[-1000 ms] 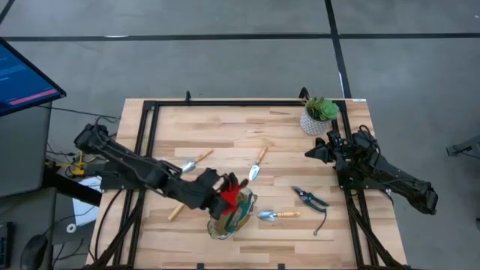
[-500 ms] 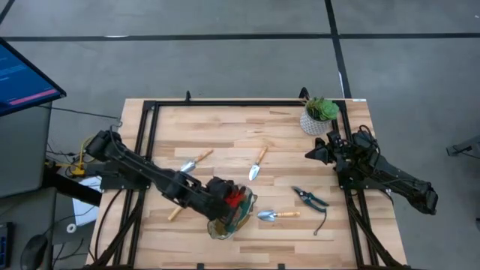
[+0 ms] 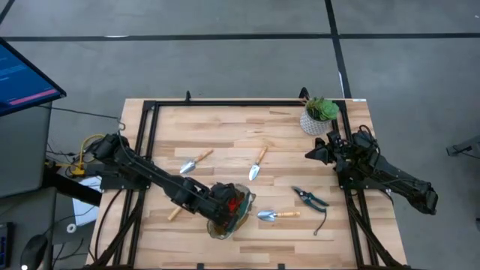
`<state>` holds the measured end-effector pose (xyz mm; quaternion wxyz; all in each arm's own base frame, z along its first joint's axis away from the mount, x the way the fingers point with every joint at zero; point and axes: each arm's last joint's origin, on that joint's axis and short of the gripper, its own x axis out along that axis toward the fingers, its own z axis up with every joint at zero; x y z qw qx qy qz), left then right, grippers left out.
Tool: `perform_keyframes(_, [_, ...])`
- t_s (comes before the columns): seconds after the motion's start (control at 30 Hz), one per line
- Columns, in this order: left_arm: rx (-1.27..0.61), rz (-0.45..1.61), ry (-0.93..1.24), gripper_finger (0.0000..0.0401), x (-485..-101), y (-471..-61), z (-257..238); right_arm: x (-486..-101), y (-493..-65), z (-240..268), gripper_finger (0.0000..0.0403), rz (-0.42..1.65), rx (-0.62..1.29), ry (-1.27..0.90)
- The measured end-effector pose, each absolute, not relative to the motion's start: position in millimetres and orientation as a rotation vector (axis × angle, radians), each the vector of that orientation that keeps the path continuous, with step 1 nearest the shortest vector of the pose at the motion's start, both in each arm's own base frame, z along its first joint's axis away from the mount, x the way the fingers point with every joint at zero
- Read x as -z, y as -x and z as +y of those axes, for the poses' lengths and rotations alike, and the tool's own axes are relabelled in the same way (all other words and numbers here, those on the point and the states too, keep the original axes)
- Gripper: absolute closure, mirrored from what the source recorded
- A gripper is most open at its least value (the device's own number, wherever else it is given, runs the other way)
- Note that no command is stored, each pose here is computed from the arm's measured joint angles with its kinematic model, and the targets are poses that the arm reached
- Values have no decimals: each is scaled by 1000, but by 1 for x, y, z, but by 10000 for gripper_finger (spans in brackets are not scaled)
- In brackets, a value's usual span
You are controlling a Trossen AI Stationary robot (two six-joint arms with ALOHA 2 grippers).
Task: Pick & Place Garden tools in Gardening bag
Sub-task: Put the red gloves into the gardening bag
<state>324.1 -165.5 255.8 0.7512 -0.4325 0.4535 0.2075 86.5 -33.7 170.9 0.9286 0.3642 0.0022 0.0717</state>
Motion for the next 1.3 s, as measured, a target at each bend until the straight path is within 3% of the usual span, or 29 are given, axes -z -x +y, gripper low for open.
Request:
perform_keyframes(0.2, [-434,999,919,332,-256,-324,-166,-171,-87,-34,403,5,-147,-745])
perform_keyframes(0.73, [-368,1035,864,185,-257,-324,-165,-171,-86,-33,403,17,-174,-736])
perform_keyframes(1.3, [-321,1057,865,162,-258,-327,-161,-171,-86,-33,403,17,-173,-736])
